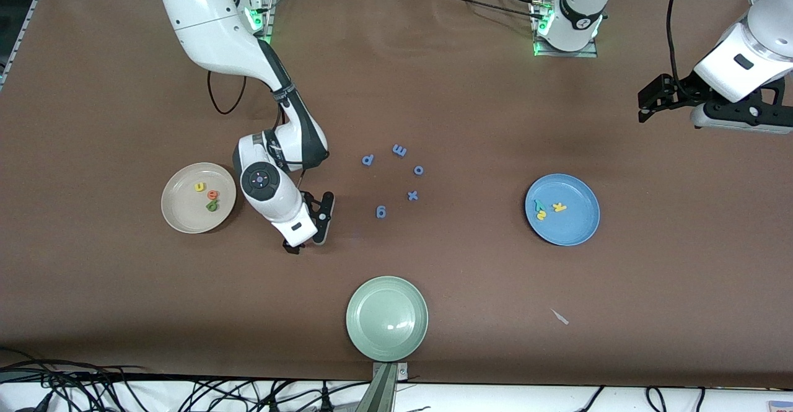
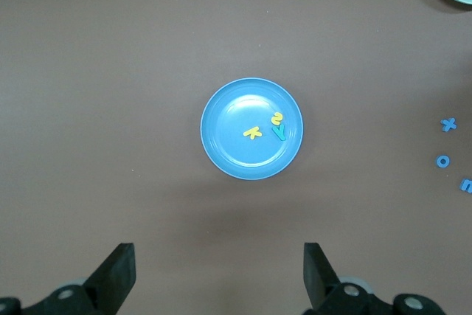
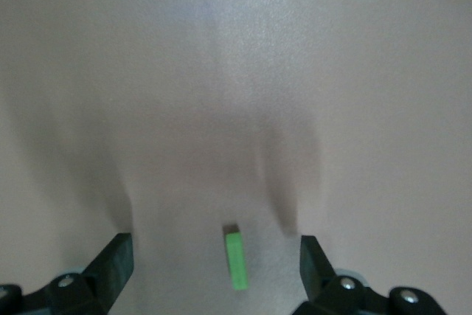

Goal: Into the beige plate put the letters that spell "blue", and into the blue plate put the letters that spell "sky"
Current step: 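Grasp the green bar with the right gripper and lift it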

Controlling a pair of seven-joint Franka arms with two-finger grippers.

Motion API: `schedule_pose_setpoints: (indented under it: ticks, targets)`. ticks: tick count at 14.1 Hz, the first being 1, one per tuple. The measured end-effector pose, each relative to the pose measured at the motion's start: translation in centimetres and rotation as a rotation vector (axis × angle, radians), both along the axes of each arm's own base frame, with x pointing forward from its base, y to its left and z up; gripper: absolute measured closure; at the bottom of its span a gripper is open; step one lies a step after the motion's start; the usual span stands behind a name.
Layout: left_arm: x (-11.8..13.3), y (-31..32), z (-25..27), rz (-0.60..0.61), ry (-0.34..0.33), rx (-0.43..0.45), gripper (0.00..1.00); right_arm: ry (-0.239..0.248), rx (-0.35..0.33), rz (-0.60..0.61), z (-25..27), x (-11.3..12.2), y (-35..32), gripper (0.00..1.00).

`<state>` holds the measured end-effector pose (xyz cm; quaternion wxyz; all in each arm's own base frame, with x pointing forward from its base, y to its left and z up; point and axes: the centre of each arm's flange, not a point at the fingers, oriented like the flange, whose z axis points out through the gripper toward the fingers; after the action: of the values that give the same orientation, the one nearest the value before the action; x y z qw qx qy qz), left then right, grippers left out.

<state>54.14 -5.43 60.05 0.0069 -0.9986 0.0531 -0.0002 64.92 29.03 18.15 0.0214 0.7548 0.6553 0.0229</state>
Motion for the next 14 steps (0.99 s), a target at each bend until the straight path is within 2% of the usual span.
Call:
schedule_pose_setpoints:
  ticks: [3,5,6,7,8,12,14]
  targets:
    - [0.0,0.0,0.0,0.000,0.000,0.000,0.00,-0.005,0.000,0.012,-0.1,0.5,-0.3,0.00]
    - [0.0,0.0,0.0,0.000,0.000,0.000,0.00,-0.006,0.000,0.008,-0.1,0.7,-0.7,0.11]
    - [0.0,0.0,0.0,0.000,0.000,0.000,0.00,-0.005,-0.001,0.006,-0.2,0.8,-1.0,0.11]
    - [0.0,0.0,0.0,0.000,0.000,0.000,0.00,-0.003,-0.002,0.003,-0.3,0.9,-1.2,0.18]
    - [0.0,0.0,0.0,0.000,0.000,0.000,0.00,-0.001,-0.003,-0.001,-0.5,0.9,-1.4,0.31]
    - [0.0,0.0,0.0,0.000,0.003,0.000,0.00,0.000,0.000,-0.003,-0.1,1.1,-1.4,0.75]
    - [0.0,0.0,0.0,0.000,0.004,0.000,0.00,0.001,0.000,-0.004,-0.1,1.1,-1.4,0.91]
